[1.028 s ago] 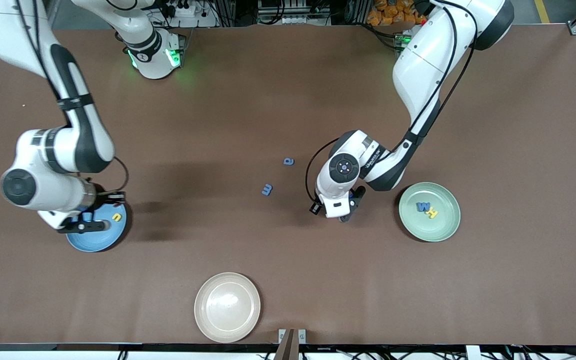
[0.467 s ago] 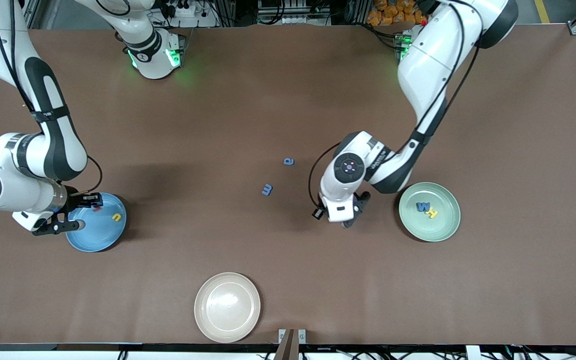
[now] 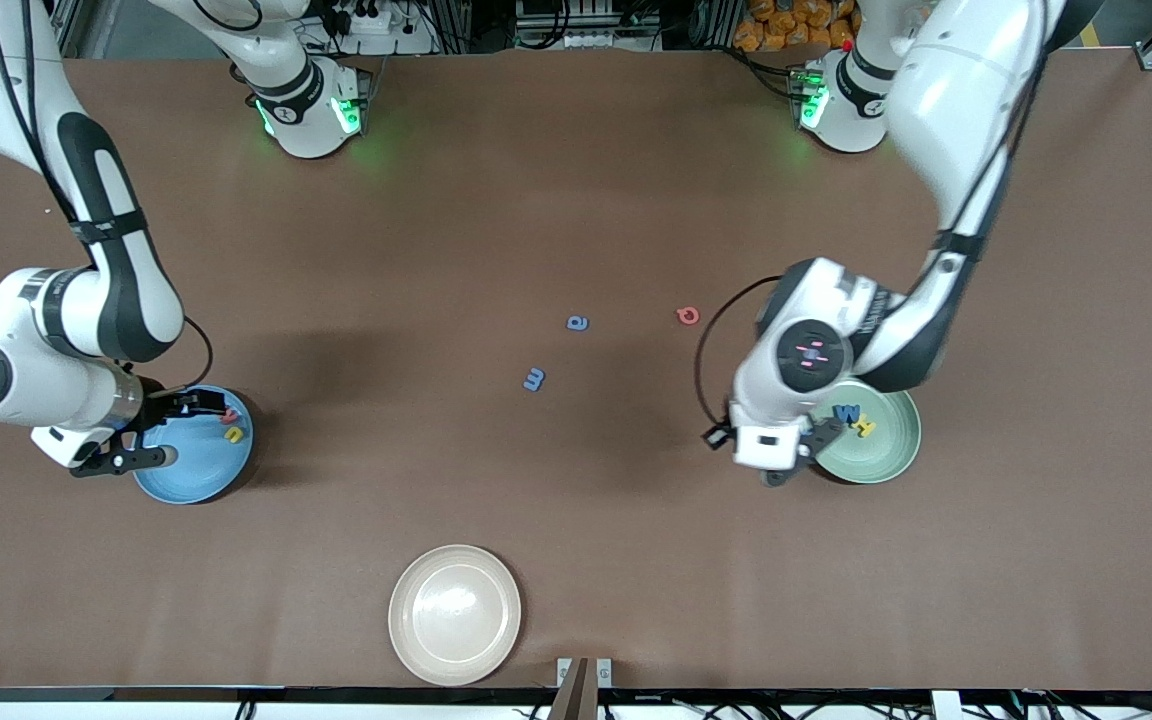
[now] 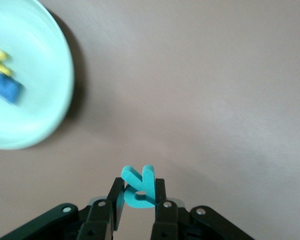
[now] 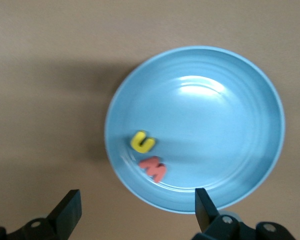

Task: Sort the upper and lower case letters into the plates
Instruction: 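Release the pink m on the blue plate while the left gripper carries R, then release the R on the green plate while the right gripper grasps blue e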

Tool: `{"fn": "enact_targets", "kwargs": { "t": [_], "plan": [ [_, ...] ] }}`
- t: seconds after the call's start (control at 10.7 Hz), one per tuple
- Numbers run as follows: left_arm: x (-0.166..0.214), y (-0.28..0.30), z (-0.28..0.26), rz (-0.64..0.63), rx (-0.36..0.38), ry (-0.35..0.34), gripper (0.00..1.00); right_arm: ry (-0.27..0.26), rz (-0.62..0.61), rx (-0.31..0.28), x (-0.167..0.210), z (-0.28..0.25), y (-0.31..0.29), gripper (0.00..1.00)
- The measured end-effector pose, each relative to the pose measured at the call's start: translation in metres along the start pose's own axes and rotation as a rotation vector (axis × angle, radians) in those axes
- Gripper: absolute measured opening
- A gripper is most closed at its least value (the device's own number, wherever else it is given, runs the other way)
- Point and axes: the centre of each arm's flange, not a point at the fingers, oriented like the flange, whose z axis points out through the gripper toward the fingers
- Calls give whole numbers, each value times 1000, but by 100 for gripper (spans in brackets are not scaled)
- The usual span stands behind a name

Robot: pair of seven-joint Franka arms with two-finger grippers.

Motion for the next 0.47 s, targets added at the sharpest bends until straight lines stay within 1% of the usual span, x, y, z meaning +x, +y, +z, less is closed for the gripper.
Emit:
{"fn": "enact_targets", "kwargs": {
  "t": [0.19, 0.28, 0.47],
  "plan": [
    [32, -36, -9, 127, 44, -39, 28, -4, 30, -5, 7, 2, -44, 100],
    [52, -58, -5, 172, 58, -62, 28, -6, 52, 9, 9, 5, -68, 100],
    [85, -105, 17, 224, 83, -117, 28, -16, 135, 63, 12, 10, -123, 100]
  ]
}}
